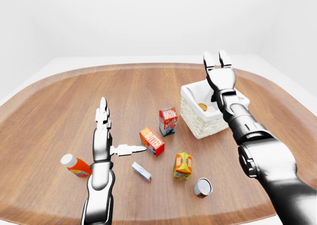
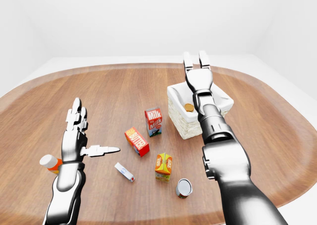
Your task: Pick up the alphabet soup and the tomato sauce, and put them in the basket.
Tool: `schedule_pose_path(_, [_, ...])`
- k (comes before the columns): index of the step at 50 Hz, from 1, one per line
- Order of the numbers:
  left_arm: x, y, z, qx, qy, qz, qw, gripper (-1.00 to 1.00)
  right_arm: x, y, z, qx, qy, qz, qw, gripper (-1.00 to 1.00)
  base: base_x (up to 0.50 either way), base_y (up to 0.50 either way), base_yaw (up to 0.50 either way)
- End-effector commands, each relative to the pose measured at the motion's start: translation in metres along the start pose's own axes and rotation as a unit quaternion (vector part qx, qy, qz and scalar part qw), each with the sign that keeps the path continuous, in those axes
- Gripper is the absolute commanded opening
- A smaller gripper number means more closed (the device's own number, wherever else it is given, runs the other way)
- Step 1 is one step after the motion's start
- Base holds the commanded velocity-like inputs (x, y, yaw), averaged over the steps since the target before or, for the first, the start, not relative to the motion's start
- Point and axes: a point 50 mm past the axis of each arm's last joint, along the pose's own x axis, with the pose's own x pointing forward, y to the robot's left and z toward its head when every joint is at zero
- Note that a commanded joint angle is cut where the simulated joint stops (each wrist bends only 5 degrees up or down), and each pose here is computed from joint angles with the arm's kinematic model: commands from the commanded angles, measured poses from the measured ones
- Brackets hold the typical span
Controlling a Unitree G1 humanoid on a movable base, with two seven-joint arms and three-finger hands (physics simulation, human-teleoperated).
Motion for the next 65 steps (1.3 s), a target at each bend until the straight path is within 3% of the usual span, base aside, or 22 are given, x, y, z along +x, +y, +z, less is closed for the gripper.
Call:
schedule_pose_path(1, [-0.001,0.001,0.002,0.000,-0.003,0.001,1.000,1.00,0.004,-0.006,0.002,0.009,-0.005,-0.012,1.000,1.00,0.00,0.00,0.00])
schedule_pose_path(11, [-0.001,0.000,0.002,0.000,-0.004,0.000,1.000,1.00,0.011,-0.022,-0.001,0.052,0.008,-0.040,0.998,1.00,0.00,0.00,0.00])
schedule_pose_path(23, [-0.001,0.000,0.002,0.000,-0.004,0.000,1.000,1.00,0.011,-0.023,-0.009,0.196,0.084,-0.060,0.975,1.00,0.00,0.00,0.00])
schedule_pose_path(47, [0.000,0.001,0.001,0.000,-0.003,0.004,1.000,1.00,-0.006,0.001,-0.018,0.269,0.137,-0.041,0.952,1.00,0.00,0.00,0.00])
schedule_pose_path(56, [0.000,0.001,0.002,0.000,-0.004,0.003,1.000,1.00,-0.006,-0.004,-0.017,0.295,0.138,-0.060,0.944,1.00,0.00,0.00,0.00])
schedule_pose_path(65, [0.001,0.001,0.003,0.000,-0.007,0.003,1.000,1.00,-0.006,-0.017,-0.015,0.344,0.136,-0.105,0.923,1.00,0.00,0.00,0.00])
